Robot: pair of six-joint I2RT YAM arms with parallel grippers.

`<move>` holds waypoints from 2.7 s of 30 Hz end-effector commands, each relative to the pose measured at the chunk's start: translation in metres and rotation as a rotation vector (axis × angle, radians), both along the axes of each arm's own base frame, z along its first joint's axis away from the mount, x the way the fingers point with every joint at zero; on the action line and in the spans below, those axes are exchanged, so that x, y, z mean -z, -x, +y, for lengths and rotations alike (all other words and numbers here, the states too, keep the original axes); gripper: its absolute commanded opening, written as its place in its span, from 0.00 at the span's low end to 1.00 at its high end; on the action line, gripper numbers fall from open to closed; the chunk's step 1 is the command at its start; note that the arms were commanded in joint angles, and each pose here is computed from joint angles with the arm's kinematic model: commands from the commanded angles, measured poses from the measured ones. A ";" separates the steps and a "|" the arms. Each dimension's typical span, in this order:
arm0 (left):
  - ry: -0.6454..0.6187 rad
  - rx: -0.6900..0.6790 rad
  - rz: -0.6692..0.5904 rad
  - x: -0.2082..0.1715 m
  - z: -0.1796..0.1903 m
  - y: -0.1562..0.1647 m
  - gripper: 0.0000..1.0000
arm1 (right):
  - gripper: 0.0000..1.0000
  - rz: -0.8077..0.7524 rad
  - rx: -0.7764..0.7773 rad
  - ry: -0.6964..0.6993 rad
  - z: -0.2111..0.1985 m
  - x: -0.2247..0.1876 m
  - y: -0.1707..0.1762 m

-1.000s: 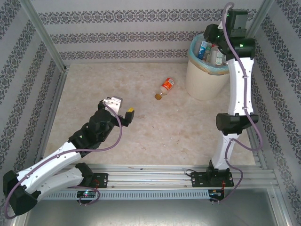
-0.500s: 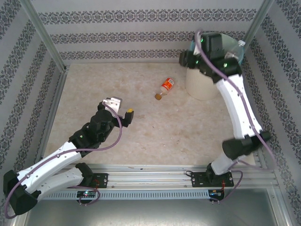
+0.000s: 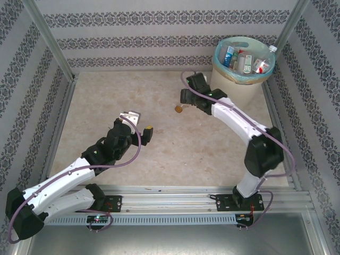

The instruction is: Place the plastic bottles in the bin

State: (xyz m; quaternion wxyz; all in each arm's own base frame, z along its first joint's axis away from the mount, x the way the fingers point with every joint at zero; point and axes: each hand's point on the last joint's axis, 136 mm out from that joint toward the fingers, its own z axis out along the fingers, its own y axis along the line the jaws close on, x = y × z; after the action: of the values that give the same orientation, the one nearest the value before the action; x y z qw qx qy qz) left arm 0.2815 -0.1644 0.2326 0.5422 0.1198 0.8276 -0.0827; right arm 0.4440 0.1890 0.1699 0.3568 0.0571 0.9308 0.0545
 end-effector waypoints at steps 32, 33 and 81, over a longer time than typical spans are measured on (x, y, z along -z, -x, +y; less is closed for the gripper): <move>0.038 -0.021 0.018 0.002 0.008 0.006 0.97 | 0.69 0.134 0.207 -0.171 0.025 0.130 -0.069; 0.039 -0.023 0.019 0.003 0.008 0.005 0.97 | 0.68 0.143 0.195 -0.166 0.024 0.131 -0.071; 0.037 -0.017 -0.069 -0.040 0.006 -0.001 0.97 | 0.23 0.015 -0.351 -0.267 0.091 -0.039 0.010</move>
State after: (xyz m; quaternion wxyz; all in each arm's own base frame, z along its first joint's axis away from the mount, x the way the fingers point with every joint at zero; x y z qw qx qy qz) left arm 0.2824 -0.1677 0.2497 0.5513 0.1166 0.8205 -0.0956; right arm 0.4528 0.2785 0.1883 0.3256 -0.0338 0.9190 0.2196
